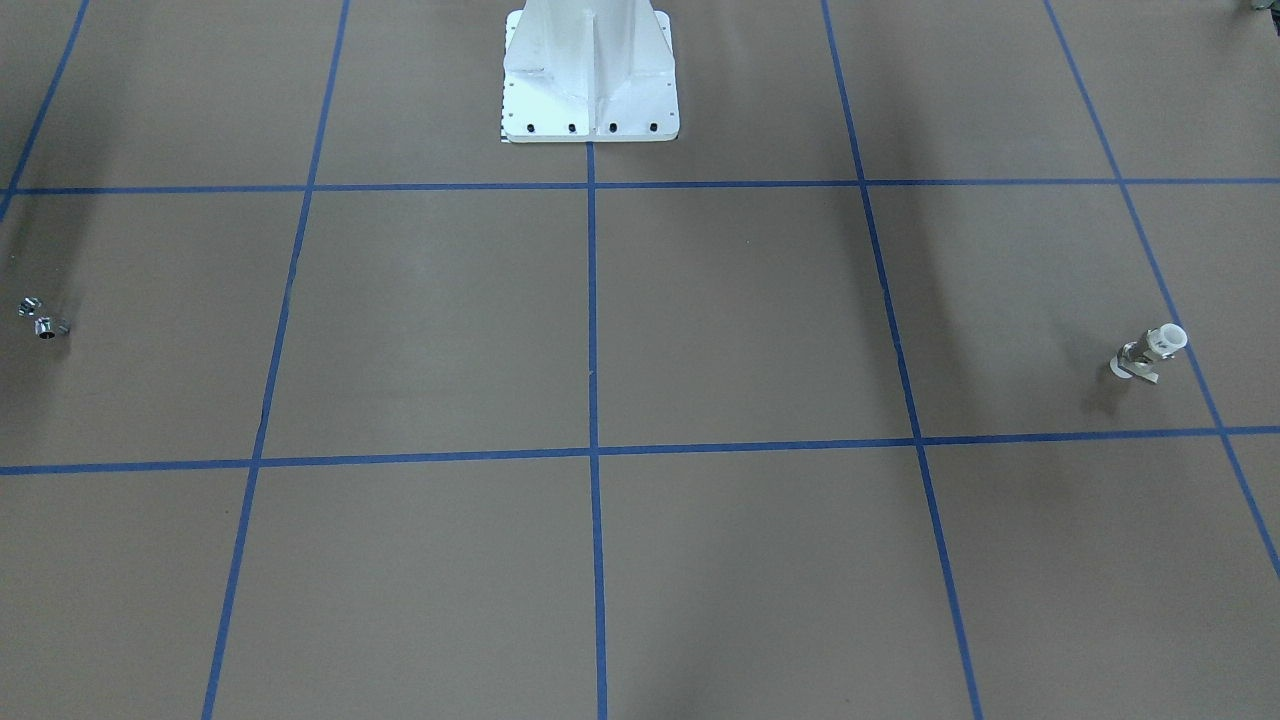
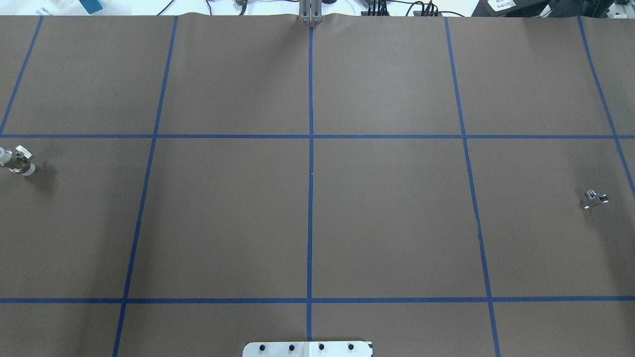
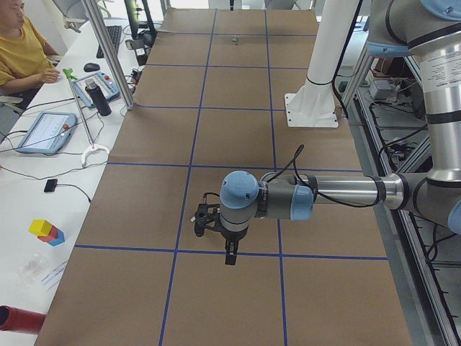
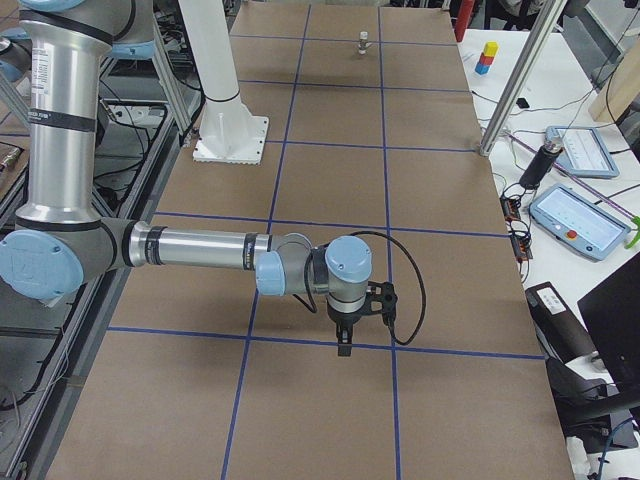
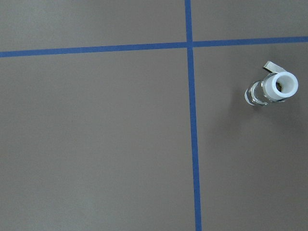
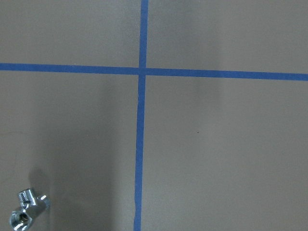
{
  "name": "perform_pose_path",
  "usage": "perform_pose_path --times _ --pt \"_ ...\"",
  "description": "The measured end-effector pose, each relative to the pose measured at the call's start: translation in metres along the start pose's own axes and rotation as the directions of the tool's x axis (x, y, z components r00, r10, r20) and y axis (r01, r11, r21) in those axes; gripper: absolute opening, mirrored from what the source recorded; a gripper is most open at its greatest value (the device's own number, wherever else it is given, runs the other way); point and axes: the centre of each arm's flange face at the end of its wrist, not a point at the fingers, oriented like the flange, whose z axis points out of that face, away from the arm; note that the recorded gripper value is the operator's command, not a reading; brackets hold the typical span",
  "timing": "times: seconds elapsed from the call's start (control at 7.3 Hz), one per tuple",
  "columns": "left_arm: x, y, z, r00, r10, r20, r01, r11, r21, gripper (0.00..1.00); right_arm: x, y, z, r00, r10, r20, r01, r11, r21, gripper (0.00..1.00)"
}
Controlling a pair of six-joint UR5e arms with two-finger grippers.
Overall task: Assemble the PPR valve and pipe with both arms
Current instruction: 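Lower the left gripper over the white PPR valve and close on it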
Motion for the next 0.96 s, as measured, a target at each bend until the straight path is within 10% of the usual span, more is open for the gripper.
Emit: perform_pose_path --times 0.96 --pt "0.025 -0.025 -0.011 0.997 0.072 0.000 -0.072 0.997 0.032 1.00 -0.004 -0.001 -0.002 1.000 -0.004 0.018 0.004 1.000 0.003 1.00"
